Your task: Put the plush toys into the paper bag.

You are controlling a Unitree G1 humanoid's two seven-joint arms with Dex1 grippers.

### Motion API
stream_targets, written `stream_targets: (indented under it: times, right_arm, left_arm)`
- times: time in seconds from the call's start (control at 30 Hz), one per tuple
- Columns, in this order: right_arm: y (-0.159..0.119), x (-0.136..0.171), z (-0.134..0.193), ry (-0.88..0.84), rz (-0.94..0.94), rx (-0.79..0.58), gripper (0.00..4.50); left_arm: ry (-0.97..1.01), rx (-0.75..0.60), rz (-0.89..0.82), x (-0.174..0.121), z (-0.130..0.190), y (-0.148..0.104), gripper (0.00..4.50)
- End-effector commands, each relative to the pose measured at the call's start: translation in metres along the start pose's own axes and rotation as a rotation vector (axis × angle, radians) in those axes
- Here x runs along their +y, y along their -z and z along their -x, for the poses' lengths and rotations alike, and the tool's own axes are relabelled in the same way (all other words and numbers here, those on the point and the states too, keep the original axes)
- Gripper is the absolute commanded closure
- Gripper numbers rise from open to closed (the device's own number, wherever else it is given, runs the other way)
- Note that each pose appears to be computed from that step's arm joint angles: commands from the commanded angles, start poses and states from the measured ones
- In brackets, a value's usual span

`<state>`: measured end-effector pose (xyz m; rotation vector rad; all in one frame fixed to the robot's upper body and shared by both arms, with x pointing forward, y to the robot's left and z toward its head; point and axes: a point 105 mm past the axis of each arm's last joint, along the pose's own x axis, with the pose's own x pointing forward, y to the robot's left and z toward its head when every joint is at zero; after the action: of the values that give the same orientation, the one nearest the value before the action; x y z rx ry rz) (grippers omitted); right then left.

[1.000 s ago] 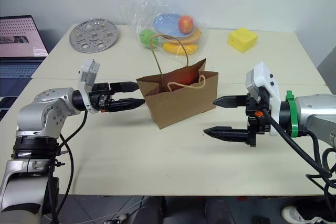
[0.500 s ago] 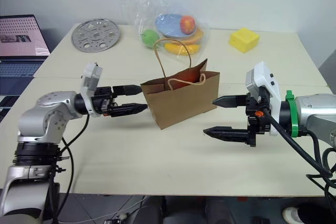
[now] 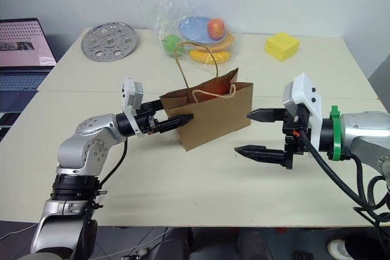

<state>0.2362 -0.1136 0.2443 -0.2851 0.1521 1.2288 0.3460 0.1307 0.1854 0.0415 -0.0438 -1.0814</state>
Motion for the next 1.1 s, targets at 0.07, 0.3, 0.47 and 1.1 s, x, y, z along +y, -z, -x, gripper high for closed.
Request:
stream_targets:
  times: [0.07,0.3,0.47,1.1]
  right_arm:
    - [-0.006,0.002,-0.001,0.013,0.066,-0.022,0.0]
    - [-0.005,-0.001,-0.004,0.05,0.11,-0.035,0.0]
    - [-0.004,-0.007,0.004,0.144,0.173,-0.041,0.0]
    - [0.018,0.001,0.066,0.37,0.087,0.104,0.0]
  left_arm:
    - [0.026,-0.01,-0.04,-0.006,-0.003,-0.003,2.04]
    - [-0.073,-0.011,-0.092,0.012,-0.009,-0.002,4.27]
    - [0.011,-0.033,-0.09,0.01,-0.012,-0.013,4.48]
    - [0.402,0.14,-0.13,-0.01,-0.031,0.002,4.27]
